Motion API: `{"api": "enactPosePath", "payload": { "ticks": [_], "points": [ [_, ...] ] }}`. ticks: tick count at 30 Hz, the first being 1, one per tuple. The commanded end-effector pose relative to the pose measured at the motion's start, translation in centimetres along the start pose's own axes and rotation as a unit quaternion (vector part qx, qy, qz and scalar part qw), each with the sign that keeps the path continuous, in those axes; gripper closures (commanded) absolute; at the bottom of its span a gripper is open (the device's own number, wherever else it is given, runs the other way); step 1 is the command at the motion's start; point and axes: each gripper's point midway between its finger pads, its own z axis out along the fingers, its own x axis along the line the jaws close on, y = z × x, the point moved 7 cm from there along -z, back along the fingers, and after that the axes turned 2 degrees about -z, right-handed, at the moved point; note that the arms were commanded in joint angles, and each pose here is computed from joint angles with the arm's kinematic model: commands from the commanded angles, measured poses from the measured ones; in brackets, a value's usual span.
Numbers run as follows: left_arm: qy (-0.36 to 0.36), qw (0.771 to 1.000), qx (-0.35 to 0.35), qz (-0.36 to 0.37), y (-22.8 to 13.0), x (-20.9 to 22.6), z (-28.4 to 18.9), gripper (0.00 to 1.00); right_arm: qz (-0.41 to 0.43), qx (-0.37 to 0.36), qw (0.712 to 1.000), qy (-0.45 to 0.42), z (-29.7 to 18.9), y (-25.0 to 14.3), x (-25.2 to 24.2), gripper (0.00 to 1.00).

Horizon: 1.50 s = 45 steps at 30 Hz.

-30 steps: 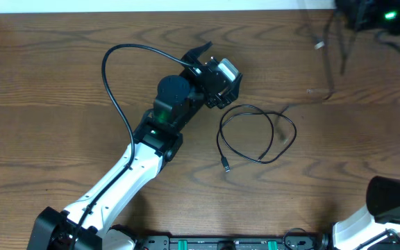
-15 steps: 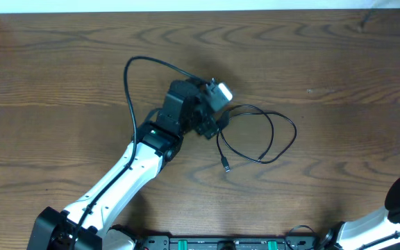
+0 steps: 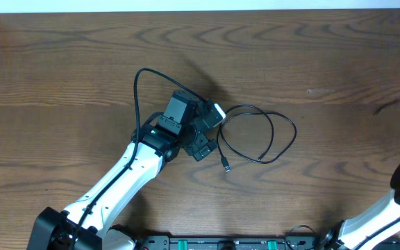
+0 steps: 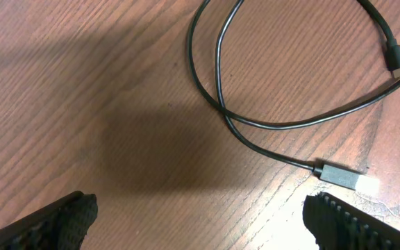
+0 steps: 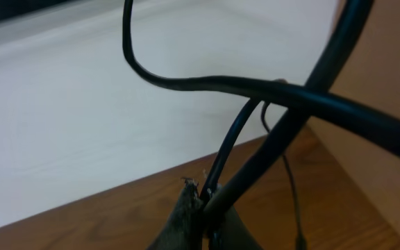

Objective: Untangle cables

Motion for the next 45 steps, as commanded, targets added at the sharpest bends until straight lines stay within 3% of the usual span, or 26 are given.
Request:
{"api": "enactPosePath", "payload": {
  "ticks": [1,8,11,16,23,26,33,45],
  "points": [
    [0.006,1.000,-0.007,-0.001,0.4,0.1,-0.5,0.00,-0.024,-0.022,0.999,-0.043,2.5,0.0,-2.1,0.99],
    [0.006,1.000,-0.007,-0.001,0.4,0.1,-0.5,0.00,-0.032,-0.091,0.992,-0.084,4.1,1.5,-3.9,0.99],
    [0.006,1.000,-0.007,-0.001,0.4,0.1,-0.5,0.00,-0.041,-0.087,0.990,-0.104,4.2,1.3,-4.7,0.99],
    [0.006,1.000,-0.007,-0.001,0.4,0.1,-0.5,0.00,-0.064,-0.006,0.986,-0.154,6.6,-2.6,-6.9,0.99],
    [0.006,1.000,-0.007,-0.001,0.4,0.1,-0.5,0.00,-0.014,0.142,0.972,-0.188,10.8,-11.8,-11.6,0.99],
    [0.006,1.000,-0.007,-0.001,0.4,0.1,-0.5,0.00,0.007,0.198,0.962,-0.191,11.9,-15.4,-12.9,0.84],
    [0.006,1.000,-0.007,-0.001,0.4,0.1,-0.5,0.00,0.044,0.271,0.948,-0.164,12.7,-19.9,-13.1,0.02],
    [0.006,1.000,-0.008,-0.001,0.4,0.1,-0.5,0.00,0.090,0.244,0.965,0.043,12.8,-18.5,-8.5,0.01]
  ]
}}
